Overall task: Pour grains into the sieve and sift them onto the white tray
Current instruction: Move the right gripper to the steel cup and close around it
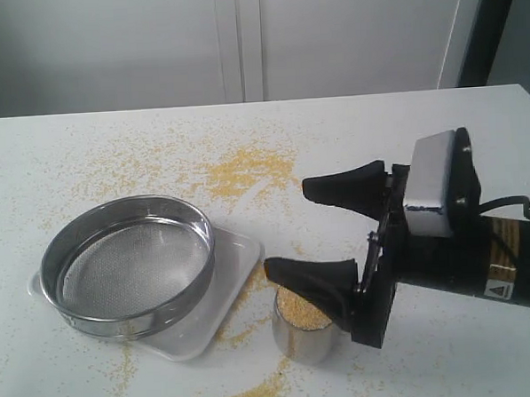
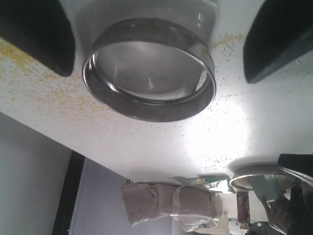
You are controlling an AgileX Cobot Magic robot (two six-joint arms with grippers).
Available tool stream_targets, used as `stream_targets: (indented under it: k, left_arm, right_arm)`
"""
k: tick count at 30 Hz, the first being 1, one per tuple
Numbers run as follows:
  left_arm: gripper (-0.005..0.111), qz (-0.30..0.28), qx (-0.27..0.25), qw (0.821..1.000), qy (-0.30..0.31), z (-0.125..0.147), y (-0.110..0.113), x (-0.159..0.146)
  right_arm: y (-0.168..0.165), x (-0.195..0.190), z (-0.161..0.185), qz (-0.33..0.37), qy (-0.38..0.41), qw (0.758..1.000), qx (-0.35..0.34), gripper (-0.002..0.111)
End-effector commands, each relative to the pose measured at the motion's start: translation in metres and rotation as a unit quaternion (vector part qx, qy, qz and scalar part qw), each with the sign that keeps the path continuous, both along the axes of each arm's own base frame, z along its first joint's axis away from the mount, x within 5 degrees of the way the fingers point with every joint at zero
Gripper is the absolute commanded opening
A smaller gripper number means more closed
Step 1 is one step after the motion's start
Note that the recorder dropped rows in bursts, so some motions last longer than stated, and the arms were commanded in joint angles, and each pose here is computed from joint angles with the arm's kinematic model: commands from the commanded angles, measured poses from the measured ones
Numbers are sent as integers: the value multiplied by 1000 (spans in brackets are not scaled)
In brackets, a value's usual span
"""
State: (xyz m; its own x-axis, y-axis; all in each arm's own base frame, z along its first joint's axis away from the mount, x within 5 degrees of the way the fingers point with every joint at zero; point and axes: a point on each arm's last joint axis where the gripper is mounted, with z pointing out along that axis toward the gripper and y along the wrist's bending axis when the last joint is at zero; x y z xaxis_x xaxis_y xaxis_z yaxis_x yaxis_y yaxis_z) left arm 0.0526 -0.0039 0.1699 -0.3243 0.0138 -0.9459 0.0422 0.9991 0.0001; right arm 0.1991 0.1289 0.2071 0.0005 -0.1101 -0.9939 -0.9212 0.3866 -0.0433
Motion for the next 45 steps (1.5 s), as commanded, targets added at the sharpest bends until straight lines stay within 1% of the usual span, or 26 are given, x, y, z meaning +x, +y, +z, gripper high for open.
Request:
stream_targets:
  k: [1, 4, 9, 16, 22, 25, 31, 32, 38, 45]
  left_arm:
    - [0, 1, -4, 1000, -1, -1, 0, 0]
    - [0, 1, -4, 1000, -1, -1, 0, 0]
    - [0, 1, -4, 1000, -1, -1, 0, 0]
    - [0, 1, -4, 1000, -1, -1, 0, 0]
    - [0, 1, -4, 1000, -1, -1, 0, 0]
    - [0, 1, -4, 1000, -1, -1, 0, 0]
    - [0, 1, -4, 1000, -1, -1, 0, 0]
    - [0, 1, -4, 1000, -1, -1, 0, 0]
    - [0, 1, -4, 1000, -1, -1, 0, 0]
    - [0, 1, -4, 1000, -1, -1, 0, 0]
  right_arm:
    - [0, 7, -15, -18, 24, 999, -36, 101]
    - [-1, 11, -26, -30, 46, 997, -59, 101]
    - [1, 14, -40, -28, 75, 995, -55, 101]
    - [2, 17, -60, -20, 102, 992, -67, 101]
    - [3, 18, -71, -11, 91, 993, -75, 101]
    - [3, 21, -75, -22, 83, 993, -82, 101]
    - [3, 25, -91, -25, 109, 990, -87, 101]
    - [4, 24, -94, -18, 108, 991, -78, 101]
    - [5, 27, -109, -17, 110, 989, -95, 101]
    - [4, 27, -114, -18, 105, 989, -105, 101]
